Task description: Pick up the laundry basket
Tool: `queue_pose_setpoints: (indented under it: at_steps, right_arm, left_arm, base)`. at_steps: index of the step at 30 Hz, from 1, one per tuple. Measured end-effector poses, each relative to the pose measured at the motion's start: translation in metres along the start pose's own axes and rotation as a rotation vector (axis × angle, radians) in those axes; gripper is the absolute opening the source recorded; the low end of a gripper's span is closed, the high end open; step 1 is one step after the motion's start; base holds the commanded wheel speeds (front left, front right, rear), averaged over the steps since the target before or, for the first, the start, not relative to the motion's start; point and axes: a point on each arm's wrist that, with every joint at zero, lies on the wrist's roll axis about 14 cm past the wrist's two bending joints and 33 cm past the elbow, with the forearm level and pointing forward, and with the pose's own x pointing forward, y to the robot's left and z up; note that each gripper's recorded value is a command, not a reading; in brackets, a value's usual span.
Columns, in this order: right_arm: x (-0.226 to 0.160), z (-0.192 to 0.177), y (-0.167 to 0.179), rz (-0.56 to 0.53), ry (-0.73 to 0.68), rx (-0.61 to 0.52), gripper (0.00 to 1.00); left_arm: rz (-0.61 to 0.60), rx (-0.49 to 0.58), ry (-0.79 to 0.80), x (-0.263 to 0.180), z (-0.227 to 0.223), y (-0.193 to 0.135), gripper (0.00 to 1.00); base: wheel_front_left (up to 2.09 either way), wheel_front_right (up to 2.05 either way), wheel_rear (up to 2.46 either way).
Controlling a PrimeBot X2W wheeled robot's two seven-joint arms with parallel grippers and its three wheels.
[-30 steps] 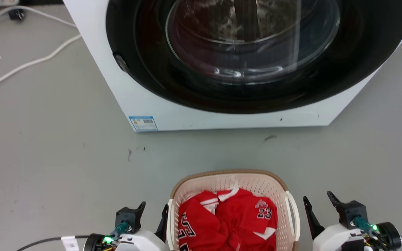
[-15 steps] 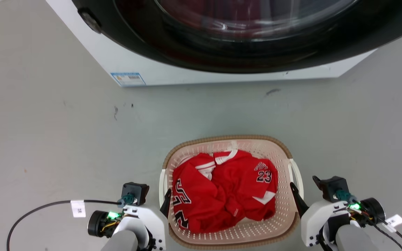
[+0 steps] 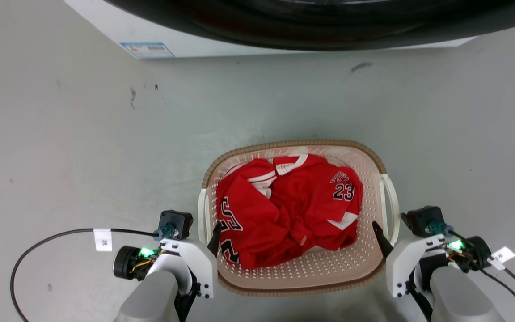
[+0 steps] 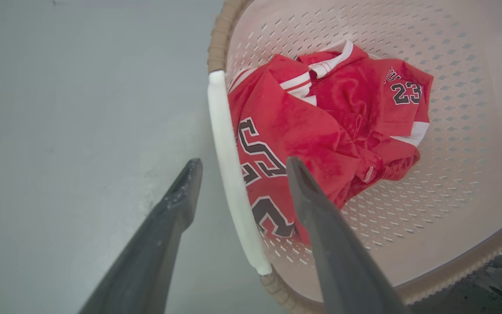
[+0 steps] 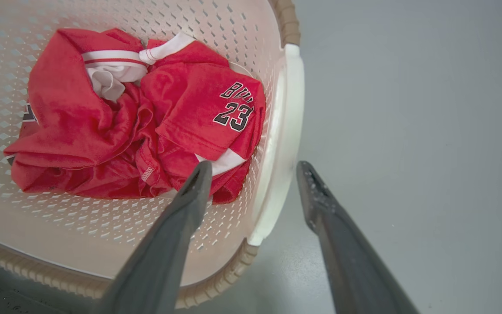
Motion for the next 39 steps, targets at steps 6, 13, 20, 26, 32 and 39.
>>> queue_pose_setpoints:
  at_steps: [6,13,20,26,32,39]
  right_arm:
    - [0.013,-0.009,0.000,0.008,0.049,0.011,1.00]
    - [0.023,-0.020,0.003,0.021,0.097,0.022,0.50]
    - [0.025,-0.024,0.006,0.034,0.122,0.014,0.00]
    - [0.017,-0.016,0.009,0.041,0.101,0.002,0.00]
    - [-0.009,-0.019,0.018,0.052,0.101,-0.009,0.00]
    - [-0.030,0.000,0.025,0.061,0.059,-0.035,0.00]
  left_arm:
    - [-0.017,0.005,0.025,0.014,-0.004,-0.001,1.00]
    - [-0.027,0.022,0.063,0.021,-0.013,0.000,0.49]
    - [-0.027,0.015,0.091,0.022,-0.020,0.002,0.00]
    - [-0.039,0.026,0.090,0.012,-0.016,-0.003,0.00]
    - [-0.038,0.022,0.108,-0.014,-0.019,-0.009,0.00]
    - [-0.025,0.021,0.096,-0.041,-0.006,-0.013,0.00]
  base:
    - [0.00,0.00,0.00]
    - [0.00,0.00,0.00]
    - [0.00,0.00,0.00]
    - [0.00,0.00,0.00]
    - [0.00,0.00,0.00]
    - [0.00,0.00,0.00]
